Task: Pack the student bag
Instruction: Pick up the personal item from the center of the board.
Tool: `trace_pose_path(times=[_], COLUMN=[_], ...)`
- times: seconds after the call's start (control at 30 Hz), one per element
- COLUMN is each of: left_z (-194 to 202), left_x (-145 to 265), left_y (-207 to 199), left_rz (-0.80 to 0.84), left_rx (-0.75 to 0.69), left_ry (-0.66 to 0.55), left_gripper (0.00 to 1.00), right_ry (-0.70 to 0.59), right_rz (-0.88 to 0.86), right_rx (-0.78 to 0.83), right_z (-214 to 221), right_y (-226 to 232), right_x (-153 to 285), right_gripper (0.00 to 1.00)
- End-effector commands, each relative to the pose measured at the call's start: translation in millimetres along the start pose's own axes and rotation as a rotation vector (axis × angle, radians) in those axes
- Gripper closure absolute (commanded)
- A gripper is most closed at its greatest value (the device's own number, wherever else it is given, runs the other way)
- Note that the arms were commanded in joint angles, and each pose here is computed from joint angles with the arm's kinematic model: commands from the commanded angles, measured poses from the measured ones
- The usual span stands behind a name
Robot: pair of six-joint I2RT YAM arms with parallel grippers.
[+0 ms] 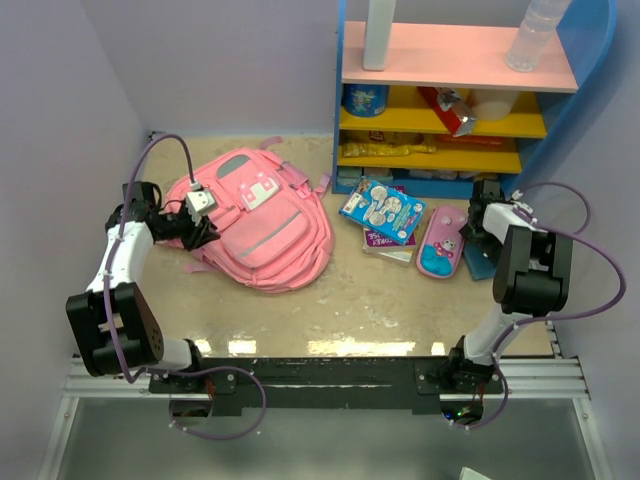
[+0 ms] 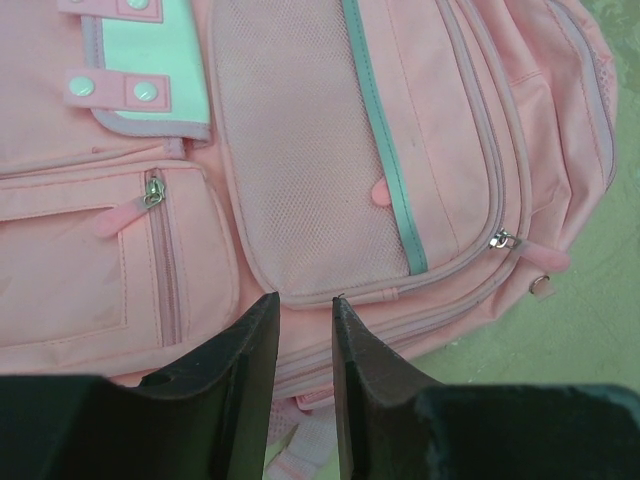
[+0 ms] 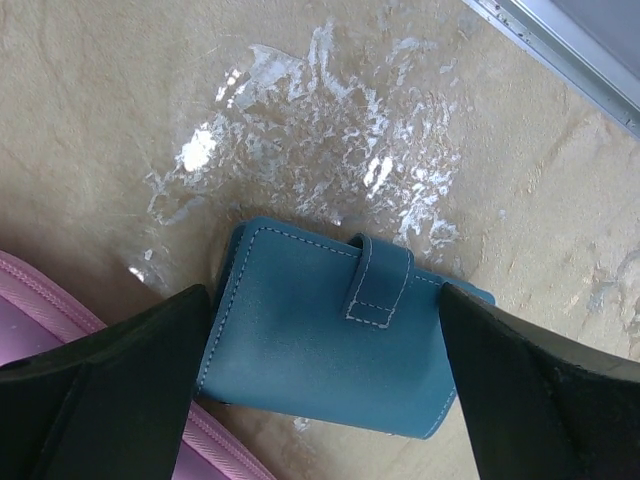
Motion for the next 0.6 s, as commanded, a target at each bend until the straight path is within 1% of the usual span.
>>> trace_pose_path(times=[0.0, 0.07, 0.17, 0.2, 0.27, 0.3, 0.37, 0.4, 0.5, 0.57], left_z=[-6, -5, -3, -1, -1, -1, -1, -1, -3, -5], left_x=[-2, -2, -3, -4, -4, -4, -4, -4, -4, -5], left_y=[2, 1, -2, -3, -5, -5, -5, -6, -7, -9], left_rz=[-0.008, -0.007, -0.004, -0.004, -0.003, -0.006, -0.005, -0.005, -0.009, -0.006], left_rx=[-0.023, -0.017, -0.021, -0.023, -0.024, -0.025, -0.023, -0.024, -0.022, -0.026], left_ry=[-0.035, -0.036, -0.034, -0.033, -0.030, -0.030, -0.034, -0.038, -0.054, -0.069], left_gripper=[0.67, 0.67, 0.67, 0.67, 0.67, 0.68, 0.67, 0.67, 0.67, 0.67], right_ry=[-0.010, -0.015, -0.023, -0.024, -0.022, -0.023, -0.029, -0.032, -0.037, -0.047], right_rz=[0.039, 0.056, 0.067, 0.059, 0.053, 0.049, 0.031, 0.026, -0.021, -0.065], right_rx=[0.004, 0.012, 0.020, 0.020, 0.014, 0.007, -0.007, -0.009, -0.037, -0.065], right_z=[0, 1, 3, 4, 4, 4, -1, -2, -12, -20], right_y=[-3, -6, -10, -9, -10, -10, -8, -8, -4, -2], right_x=[-3, -6, -8, -9, -7, -6, -1, 1, 14, 27], right_gripper=[0.02, 0.03, 0.10, 0.24, 0.44, 0.63, 0.76, 0.86, 1.00, 1.00])
Point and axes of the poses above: each gripper's point midway between its finger pads, its own x axis back along the fingers, its own y axis along the line the jaws close on, z = x × y, the point moved 6 cm from there along x, back along the fingers, and after that the axes turned 15 degrees about -x, right-handed, at the moved point
